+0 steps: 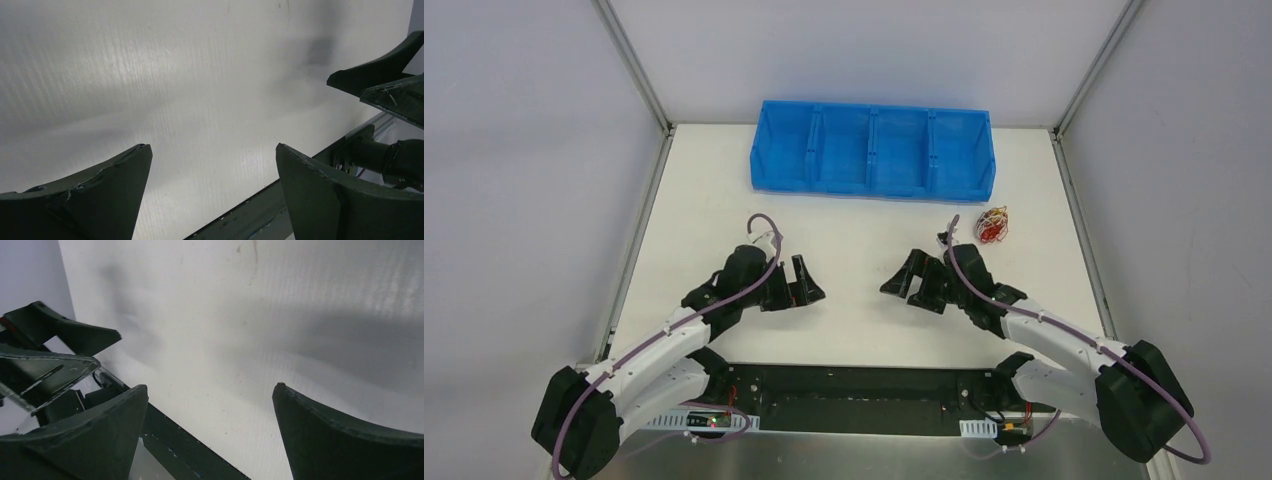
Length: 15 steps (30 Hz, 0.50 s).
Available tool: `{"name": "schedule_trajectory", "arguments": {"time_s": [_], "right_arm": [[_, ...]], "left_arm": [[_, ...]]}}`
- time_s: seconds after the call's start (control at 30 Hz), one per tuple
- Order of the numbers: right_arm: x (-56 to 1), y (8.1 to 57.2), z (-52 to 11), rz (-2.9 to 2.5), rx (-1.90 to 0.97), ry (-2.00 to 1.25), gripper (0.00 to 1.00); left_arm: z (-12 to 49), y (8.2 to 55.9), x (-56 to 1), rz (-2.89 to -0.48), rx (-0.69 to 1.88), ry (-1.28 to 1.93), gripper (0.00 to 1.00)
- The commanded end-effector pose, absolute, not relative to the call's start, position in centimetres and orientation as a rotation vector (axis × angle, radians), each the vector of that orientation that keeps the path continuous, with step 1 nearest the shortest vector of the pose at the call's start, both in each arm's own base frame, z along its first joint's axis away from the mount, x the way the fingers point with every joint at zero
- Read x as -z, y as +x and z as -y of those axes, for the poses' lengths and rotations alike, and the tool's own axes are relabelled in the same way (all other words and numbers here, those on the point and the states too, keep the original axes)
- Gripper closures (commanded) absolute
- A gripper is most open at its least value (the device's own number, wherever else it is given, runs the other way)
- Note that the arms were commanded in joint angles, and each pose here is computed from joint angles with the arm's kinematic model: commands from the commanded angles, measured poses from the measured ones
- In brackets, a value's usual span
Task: Untangle the cables
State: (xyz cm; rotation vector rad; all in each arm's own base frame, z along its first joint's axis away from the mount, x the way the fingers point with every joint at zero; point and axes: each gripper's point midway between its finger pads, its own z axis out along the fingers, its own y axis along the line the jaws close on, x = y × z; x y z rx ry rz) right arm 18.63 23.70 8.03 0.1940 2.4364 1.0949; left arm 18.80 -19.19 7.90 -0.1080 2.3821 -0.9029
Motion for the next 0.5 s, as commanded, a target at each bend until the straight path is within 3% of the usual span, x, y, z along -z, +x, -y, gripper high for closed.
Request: {"name": "schedule_trajectory", "arguments": {"time_s": [0.0, 0.13, 0.47], "right_arm": [[-10.7, 21.0, -21.8, -2.409, -0.875, 0.249, 0.0], [-14.9, 23.0, -19.6, -2.347, -0.758, 0.246, 0.0], [-20.4, 33.3, -4.8, -2.233, -0.505, 0.767, 0.01]], "left_arm": [[18.0, 21.2, -11.2, -2.36, 0.726, -0.123, 0.0], [17.7, 23.0, -13.4, -2.402, 0.597, -0.069, 0.0], [21.8, 24.8, -15.2, -2.364, 0.804, -0.023, 0.0]]}}
